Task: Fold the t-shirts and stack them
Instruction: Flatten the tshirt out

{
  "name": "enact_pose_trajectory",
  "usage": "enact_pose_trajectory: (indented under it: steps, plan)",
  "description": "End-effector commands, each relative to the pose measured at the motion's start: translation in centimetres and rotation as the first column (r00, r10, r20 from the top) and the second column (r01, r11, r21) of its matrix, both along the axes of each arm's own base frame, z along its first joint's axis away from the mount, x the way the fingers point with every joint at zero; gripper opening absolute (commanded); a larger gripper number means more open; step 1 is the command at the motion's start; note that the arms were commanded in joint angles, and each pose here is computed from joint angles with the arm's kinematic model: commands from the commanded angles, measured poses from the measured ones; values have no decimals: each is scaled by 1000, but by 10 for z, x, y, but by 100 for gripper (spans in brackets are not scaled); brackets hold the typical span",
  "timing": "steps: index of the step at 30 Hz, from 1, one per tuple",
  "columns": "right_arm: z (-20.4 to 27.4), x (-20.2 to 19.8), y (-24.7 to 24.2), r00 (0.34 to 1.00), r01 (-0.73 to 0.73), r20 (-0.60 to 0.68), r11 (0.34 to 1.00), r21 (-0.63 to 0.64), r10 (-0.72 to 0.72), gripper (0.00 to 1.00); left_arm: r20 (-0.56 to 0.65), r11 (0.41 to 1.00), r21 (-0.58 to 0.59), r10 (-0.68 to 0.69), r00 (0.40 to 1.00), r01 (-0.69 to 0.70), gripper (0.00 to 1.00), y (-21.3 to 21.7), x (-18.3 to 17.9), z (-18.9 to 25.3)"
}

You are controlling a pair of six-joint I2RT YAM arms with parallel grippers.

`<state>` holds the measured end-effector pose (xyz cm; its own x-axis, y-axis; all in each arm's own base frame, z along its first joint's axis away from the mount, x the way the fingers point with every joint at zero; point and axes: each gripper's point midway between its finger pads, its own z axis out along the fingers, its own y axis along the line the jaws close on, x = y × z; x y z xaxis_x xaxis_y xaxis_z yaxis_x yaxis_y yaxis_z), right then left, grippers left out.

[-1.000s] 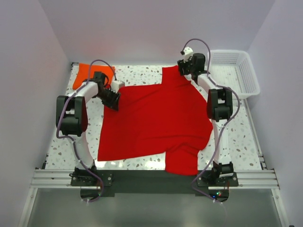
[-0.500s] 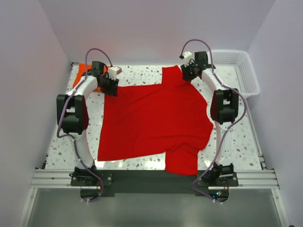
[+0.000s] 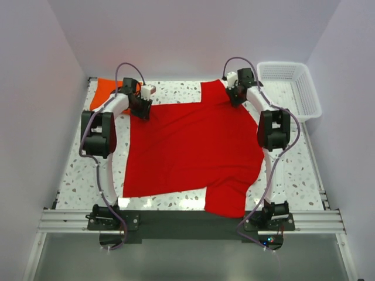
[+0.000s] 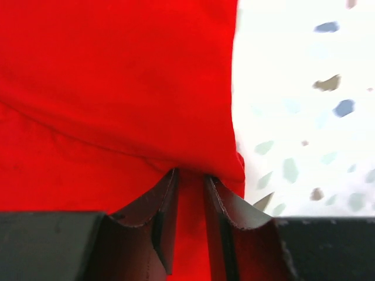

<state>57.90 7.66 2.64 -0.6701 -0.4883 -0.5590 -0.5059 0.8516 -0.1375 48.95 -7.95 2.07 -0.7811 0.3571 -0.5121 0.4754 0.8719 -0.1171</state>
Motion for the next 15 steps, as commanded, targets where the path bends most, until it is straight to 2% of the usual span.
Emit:
enact_pose_trajectory:
  steps: [1, 7, 13, 15]
  plan:
    - [-19, 7, -34, 995, 95, -30, 985, -143, -100, 28, 2, 1000, -21, 15, 1000, -15, 38, -10, 16, -11]
    - [-29, 29, -53, 984, 179, 42, 954, -239, -174, 28, 15, 999, -39, 0, 1000, 1, 37, -28, 39, -26]
    - [-1, 64, -51, 966, 203, 201, 958, -204, -161, 34, 101, 1000, -7, 18, 995, -17, 36, -25, 85, -26]
    - [2, 68, -45, 965, 189, 218, 966, -178, -148, 38, 118, 1000, 11, 19, 993, -20, 36, -22, 93, -28]
